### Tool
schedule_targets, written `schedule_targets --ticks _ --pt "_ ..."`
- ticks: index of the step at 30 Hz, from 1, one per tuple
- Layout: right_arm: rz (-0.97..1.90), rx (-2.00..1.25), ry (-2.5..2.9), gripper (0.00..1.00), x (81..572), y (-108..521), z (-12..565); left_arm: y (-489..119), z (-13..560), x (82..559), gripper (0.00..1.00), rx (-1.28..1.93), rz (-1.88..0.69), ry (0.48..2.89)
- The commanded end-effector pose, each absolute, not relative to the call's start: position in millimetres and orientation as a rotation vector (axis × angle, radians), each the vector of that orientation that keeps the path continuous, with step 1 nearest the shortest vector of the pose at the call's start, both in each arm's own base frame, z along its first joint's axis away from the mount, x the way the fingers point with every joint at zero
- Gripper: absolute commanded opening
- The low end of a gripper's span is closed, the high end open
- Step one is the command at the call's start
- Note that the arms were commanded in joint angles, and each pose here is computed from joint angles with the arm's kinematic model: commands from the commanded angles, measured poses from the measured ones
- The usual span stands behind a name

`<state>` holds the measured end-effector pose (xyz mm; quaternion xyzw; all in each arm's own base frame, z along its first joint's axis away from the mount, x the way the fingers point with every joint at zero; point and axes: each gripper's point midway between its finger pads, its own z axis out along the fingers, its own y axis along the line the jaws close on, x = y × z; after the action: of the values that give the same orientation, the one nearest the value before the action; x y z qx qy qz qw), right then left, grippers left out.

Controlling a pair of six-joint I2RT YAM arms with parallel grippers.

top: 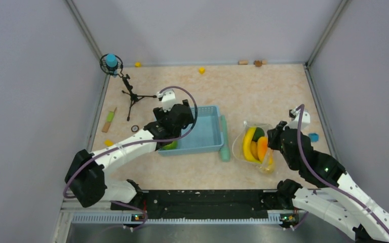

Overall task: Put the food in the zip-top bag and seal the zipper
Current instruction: Pick up the fake vegetable from the bin.

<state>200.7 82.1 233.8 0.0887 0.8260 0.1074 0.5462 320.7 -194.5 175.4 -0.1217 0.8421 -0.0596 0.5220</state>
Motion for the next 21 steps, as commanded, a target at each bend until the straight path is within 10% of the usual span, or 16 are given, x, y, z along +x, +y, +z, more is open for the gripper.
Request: schedule_targets --ticks 1,21 --pt "0.282 0.225 1.912 0.02 204 83 245 -179 151 336 0.97 -0.386 -0.103 2.031" --pt "0.246 0.24 1.913 0.02 207 80 244 -138 91 371 0.94 -0.639 0.176 1.98"
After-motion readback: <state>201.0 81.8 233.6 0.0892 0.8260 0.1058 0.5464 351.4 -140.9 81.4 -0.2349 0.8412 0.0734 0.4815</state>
